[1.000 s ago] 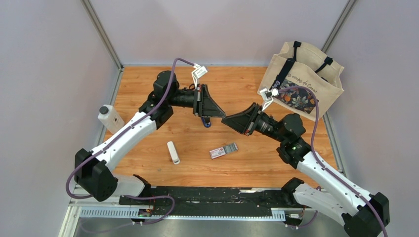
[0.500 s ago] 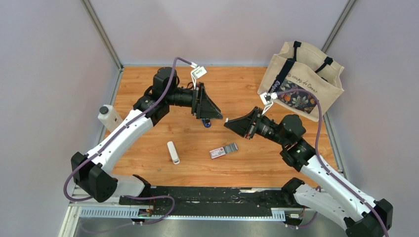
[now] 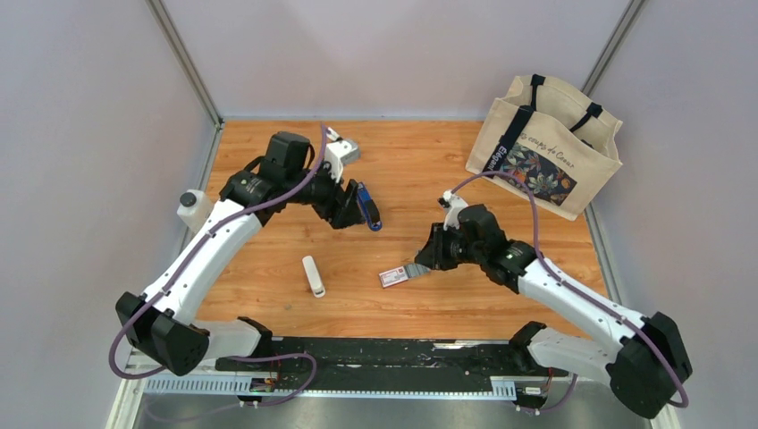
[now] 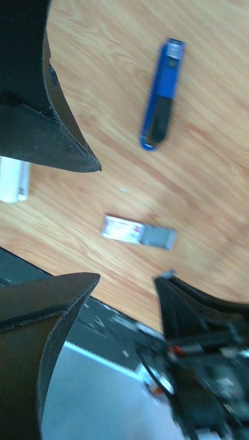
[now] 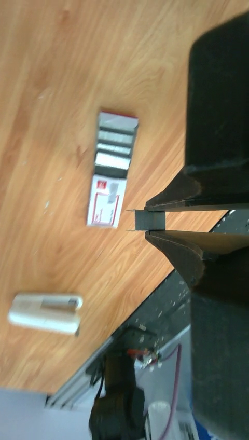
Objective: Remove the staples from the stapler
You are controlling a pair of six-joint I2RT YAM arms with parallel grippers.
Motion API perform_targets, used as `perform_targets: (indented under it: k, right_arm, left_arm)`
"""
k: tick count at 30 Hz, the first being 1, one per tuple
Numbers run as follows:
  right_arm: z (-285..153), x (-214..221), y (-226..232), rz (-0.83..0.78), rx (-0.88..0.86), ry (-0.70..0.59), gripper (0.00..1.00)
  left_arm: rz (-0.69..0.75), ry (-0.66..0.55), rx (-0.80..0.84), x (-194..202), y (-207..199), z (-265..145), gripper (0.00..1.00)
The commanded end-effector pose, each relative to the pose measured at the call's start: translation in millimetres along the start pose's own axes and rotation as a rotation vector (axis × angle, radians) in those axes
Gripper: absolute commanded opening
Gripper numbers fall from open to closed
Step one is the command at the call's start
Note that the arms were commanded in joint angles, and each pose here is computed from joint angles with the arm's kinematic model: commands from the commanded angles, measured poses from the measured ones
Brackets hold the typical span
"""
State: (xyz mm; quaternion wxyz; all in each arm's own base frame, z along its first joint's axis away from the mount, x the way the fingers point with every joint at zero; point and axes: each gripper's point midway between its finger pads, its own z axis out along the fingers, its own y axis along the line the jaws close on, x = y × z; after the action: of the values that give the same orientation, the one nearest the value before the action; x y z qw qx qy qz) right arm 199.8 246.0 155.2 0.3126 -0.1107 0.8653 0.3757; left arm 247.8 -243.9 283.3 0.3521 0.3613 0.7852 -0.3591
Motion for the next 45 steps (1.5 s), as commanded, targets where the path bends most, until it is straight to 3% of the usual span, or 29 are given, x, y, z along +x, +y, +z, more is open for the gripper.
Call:
perform_targets:
  k: [1, 17, 45]
  right_arm:
    - [14, 23, -29, -0.061, 0.147, 0.105, 0.19]
    - [54, 40, -62, -0.181, 0.330, 0.213, 0.15]
    - [66, 50, -73, -0.218, 0.360, 0.297, 0.16]
  left_arm:
    - [0.149, 0.159, -0.170, 53, 31, -18, 0.78]
    - [0.137, 0.239, -0.125, 86, 26, -18, 0.76]
    - [0.135, 0.239, -0.116, 92, 23, -18, 0.74]
